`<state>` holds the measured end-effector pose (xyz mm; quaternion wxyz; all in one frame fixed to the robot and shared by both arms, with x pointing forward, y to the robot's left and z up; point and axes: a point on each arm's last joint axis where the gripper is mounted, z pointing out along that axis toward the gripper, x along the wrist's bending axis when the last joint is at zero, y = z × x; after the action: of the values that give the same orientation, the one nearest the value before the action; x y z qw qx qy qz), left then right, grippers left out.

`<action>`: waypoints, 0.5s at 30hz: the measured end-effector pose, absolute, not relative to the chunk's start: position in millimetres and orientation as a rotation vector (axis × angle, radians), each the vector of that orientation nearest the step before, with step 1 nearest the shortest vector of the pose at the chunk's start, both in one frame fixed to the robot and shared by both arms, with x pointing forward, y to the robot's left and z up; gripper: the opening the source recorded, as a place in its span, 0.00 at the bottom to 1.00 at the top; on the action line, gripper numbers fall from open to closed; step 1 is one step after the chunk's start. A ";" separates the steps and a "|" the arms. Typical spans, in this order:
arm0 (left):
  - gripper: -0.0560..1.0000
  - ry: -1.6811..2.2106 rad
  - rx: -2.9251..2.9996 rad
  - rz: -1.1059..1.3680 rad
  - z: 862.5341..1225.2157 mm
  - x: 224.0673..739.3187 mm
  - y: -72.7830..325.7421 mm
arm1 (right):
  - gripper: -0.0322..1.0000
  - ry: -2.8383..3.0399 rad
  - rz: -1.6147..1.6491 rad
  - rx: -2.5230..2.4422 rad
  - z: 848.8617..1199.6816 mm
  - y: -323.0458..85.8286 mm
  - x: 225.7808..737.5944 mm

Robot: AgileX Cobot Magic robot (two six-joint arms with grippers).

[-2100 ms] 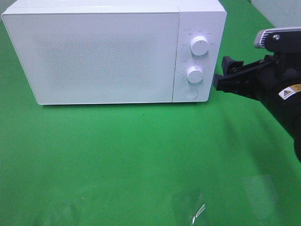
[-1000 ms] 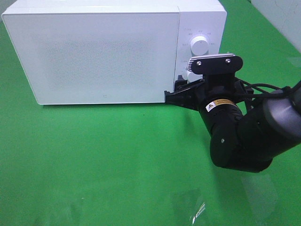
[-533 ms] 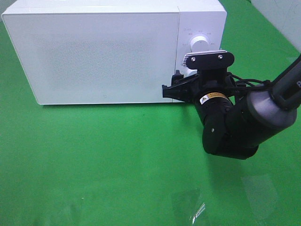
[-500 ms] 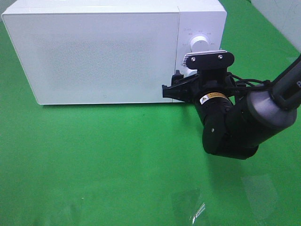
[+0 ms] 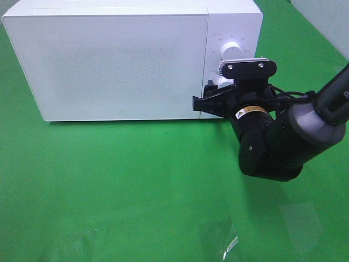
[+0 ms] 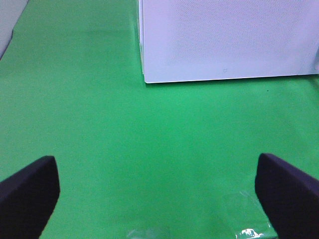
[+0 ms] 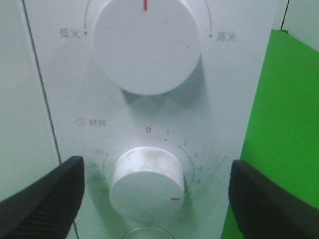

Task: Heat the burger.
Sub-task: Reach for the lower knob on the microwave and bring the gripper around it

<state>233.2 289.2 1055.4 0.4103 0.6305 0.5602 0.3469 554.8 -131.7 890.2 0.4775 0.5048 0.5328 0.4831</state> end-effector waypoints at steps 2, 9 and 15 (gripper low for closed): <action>0.99 1.410 1.587 0.873 1055.4 233.2 289.2 | 0.77 1.310 1.191 1.225 889.9 -131.7 555.9; 0.99 1.410 1.587 0.873 1055.4 233.2 289.2 | 0.77 1.321 1.191 1.225 882.6 -128.7 559.5; 0.99 1.410 1.587 0.873 1055.4 233.2 289.2 | 0.77 1.320 1.190 1.228 881.9 -128.0 560.3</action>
<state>233.2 289.2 1055.4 0.4103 0.6305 0.5602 0.3469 560.3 -128.0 881.9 0.4713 0.5013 0.5389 0.4860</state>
